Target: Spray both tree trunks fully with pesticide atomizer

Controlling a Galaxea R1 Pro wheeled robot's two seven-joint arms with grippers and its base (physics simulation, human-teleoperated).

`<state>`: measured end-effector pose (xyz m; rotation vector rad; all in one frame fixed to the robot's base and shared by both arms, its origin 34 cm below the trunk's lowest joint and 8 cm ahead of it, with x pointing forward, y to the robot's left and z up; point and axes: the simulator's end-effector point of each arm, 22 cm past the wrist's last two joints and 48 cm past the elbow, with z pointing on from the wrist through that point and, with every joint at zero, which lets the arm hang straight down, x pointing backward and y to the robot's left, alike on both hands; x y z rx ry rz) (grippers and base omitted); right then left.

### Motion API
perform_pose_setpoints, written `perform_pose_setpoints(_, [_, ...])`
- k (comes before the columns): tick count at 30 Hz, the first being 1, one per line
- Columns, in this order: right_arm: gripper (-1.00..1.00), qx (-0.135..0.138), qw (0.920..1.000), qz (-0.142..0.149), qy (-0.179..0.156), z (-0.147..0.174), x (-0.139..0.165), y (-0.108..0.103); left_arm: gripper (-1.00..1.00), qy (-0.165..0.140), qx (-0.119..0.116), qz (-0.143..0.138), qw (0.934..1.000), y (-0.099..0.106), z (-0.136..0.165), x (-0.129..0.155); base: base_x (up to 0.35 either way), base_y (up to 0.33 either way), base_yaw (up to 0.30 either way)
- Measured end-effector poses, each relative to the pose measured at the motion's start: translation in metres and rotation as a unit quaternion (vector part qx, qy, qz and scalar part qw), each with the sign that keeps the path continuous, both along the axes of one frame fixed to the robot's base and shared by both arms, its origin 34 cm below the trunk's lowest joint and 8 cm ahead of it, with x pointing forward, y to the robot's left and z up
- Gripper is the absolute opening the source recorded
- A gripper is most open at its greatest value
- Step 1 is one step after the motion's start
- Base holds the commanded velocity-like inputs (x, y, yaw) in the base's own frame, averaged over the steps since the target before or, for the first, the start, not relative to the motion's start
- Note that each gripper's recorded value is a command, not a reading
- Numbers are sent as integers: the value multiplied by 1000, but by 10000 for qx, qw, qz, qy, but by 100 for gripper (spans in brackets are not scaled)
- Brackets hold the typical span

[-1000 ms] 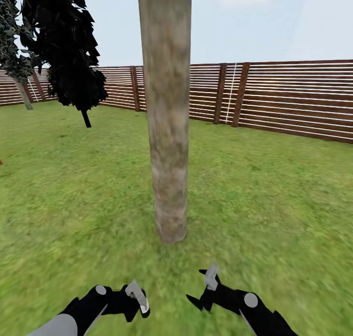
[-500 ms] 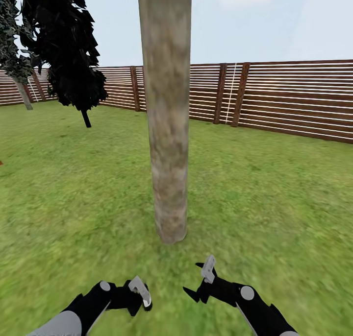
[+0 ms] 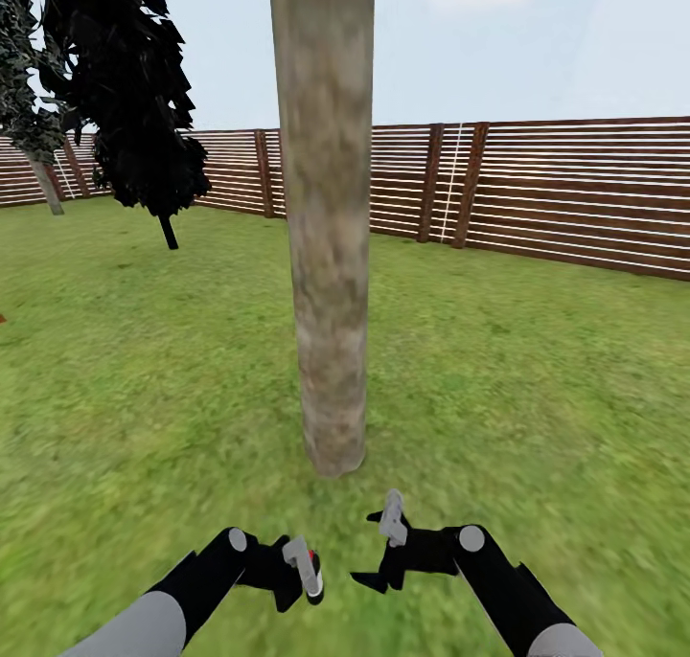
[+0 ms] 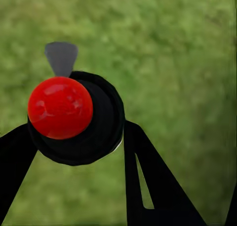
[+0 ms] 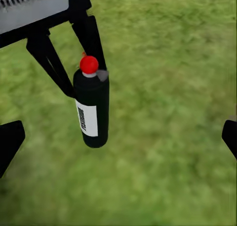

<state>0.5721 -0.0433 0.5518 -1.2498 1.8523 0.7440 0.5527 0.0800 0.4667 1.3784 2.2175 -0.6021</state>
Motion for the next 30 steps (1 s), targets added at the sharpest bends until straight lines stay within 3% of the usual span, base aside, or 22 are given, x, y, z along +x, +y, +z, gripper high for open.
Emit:
perform_pose_setpoints(4, [100,9,9996,225,195,5,-7,7,-100,-30,169,-168,9997,3,-3,-3,0,0,0])
perform_pose_setpoints(8, [100,18,9988,412,269,10,-11,11,-100,-20,145,-269,9995,-8,-2,-5,0,0,0])
perform_pose_setpoints(9, [-100,23,9988,426,250,11,-10,12,-100,1,123,-307,9995,-11,-1,-7,0,0,0])
perform_pose_setpoints(12, [-100,38,9985,474,253,13,-11,13,-100,-23,130,-355,9993,-12,2,-3,0,0,0])
perform_pose_setpoints(16, [-100,61,9983,533,234,16,-12,14,-100,-23,298,-618,9976,-10,1,-6,0,0,0])
perform_pose_setpoints(23, [-100,60,9983,545,209,18,-11,15,-100,208,97,-883,9958,-20,7,-20,0,0,0])
perform_pose_setpoints(30, [-100,55,9983,550,208,18,-11,15,-100,90,-120,-974,9951,-43,21,-15,0,0,0])
